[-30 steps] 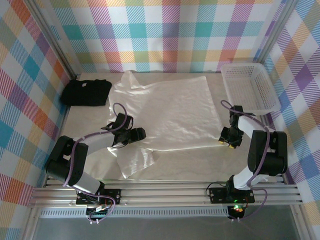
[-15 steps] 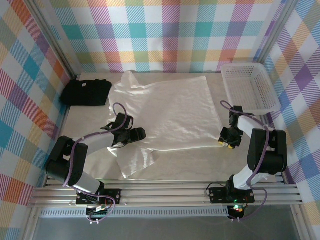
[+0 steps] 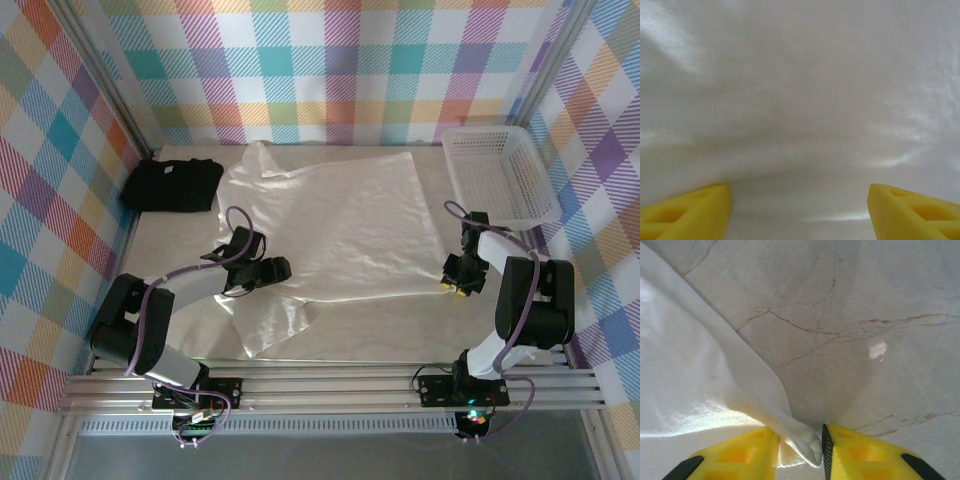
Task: Fold the inside-out t-shirt
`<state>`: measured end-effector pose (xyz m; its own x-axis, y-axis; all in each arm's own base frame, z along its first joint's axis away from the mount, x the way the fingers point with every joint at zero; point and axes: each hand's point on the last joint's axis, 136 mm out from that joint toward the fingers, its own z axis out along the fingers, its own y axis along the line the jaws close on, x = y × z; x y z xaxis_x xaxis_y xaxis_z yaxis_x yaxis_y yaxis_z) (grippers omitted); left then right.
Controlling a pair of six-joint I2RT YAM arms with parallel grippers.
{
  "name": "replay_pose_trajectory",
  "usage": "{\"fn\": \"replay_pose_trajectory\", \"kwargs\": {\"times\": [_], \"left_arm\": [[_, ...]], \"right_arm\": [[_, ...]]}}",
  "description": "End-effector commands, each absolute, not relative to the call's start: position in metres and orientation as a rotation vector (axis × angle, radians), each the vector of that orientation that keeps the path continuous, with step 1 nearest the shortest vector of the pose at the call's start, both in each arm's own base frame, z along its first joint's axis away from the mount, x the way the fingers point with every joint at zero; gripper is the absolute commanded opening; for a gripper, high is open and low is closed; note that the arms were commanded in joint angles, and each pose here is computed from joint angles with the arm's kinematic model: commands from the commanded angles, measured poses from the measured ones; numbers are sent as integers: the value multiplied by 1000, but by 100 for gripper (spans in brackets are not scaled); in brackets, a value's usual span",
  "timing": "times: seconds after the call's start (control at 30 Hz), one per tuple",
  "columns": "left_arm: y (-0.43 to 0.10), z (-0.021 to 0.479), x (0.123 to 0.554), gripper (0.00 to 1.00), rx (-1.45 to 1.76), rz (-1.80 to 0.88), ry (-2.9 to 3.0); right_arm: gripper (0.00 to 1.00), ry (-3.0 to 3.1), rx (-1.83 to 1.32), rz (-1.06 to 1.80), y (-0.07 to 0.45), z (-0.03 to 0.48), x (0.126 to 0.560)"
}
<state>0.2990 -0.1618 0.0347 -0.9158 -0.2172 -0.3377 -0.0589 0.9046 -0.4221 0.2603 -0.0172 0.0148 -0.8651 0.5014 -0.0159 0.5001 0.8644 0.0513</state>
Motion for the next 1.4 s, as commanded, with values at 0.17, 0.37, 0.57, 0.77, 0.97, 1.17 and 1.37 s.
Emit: {"fn": "replay_pose_trajectory", "kwargs": {"times": [0.17,0.37,0.57,0.77,0.97,1.17,1.37], "left_arm": [[-139,60,274,73,-219,-474,2691],[-106,71,219,72,-332,-326,2725],[-97,54,146,64,-461,-285,2844],[-97,49,105,54,-413,-144,2937],[-110,39,101,50,-297,-111,2992],[-122,23,105,46,-216,-78,3036],[-127,9,101,36,-188,-82,3077]], "right_arm": [[6,2979,774,157,-12,17,275],[1,2948,745,213,-6,19,280],[2,2904,720,292,1,23,285],[2,2858,693,354,7,33,290],[2,2837,683,375,9,39,291],[2,2833,679,363,8,41,289],[2,2837,679,354,7,40,289]]}}
